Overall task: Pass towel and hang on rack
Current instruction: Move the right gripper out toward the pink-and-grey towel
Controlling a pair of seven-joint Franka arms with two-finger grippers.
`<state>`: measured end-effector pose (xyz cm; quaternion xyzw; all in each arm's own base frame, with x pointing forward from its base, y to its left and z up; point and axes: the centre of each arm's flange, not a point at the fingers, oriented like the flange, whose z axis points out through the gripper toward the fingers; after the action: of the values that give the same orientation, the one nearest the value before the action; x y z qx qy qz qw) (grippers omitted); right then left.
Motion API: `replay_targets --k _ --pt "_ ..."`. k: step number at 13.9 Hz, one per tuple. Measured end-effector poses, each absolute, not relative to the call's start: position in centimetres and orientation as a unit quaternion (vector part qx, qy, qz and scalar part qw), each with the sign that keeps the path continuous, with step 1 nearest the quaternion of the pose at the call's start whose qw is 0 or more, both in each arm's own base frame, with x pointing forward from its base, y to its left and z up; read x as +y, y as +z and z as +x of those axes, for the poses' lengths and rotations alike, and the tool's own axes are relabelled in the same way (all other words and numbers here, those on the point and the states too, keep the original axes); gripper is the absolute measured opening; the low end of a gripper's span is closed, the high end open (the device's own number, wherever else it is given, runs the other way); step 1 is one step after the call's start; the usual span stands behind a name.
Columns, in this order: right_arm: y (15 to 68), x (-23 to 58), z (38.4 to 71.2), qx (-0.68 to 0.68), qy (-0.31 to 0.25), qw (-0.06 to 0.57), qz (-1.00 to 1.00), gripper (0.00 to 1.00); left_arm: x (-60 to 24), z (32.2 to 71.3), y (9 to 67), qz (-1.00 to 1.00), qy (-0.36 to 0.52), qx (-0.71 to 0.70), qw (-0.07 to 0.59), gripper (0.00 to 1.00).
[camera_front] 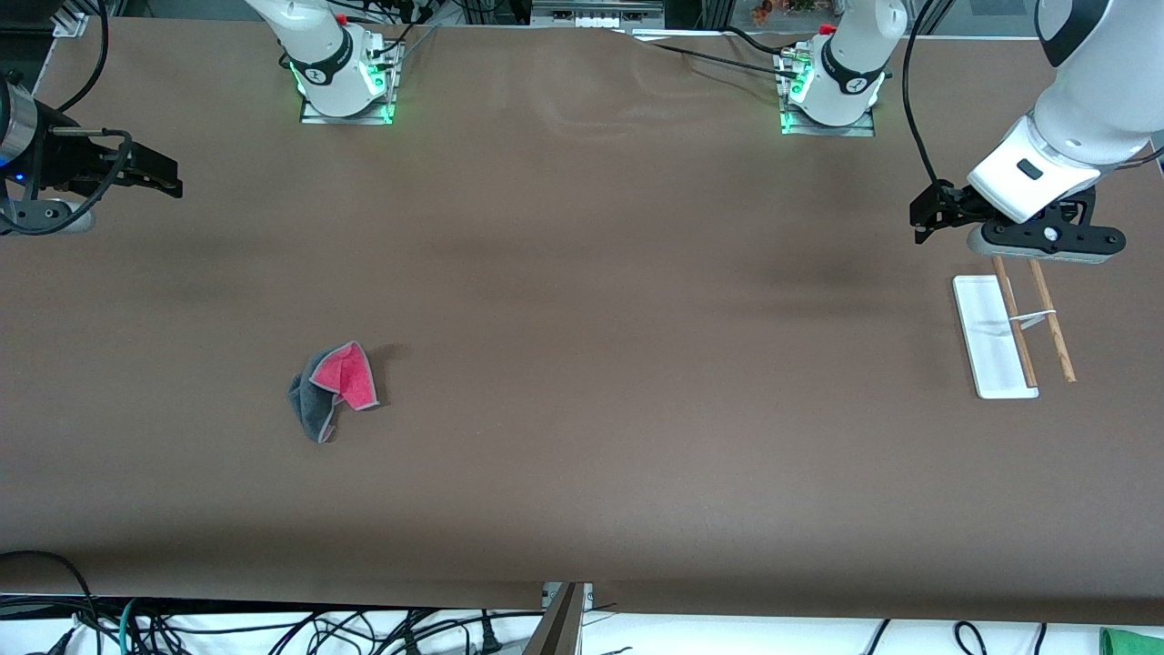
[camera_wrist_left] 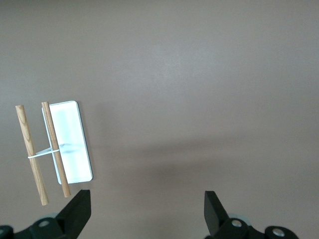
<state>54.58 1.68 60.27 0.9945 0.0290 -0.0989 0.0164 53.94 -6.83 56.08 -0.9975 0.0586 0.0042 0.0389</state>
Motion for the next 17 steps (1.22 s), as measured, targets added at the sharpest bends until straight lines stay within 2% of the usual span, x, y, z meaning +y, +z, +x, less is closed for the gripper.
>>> replay_targets --k 17 --pt "59.86 1.67 54.97 0.029 -0.100 0.015 0.994 1.00 -6.79 53.94 56.08 -0.998 0.004 0.058 0.039 1.00"
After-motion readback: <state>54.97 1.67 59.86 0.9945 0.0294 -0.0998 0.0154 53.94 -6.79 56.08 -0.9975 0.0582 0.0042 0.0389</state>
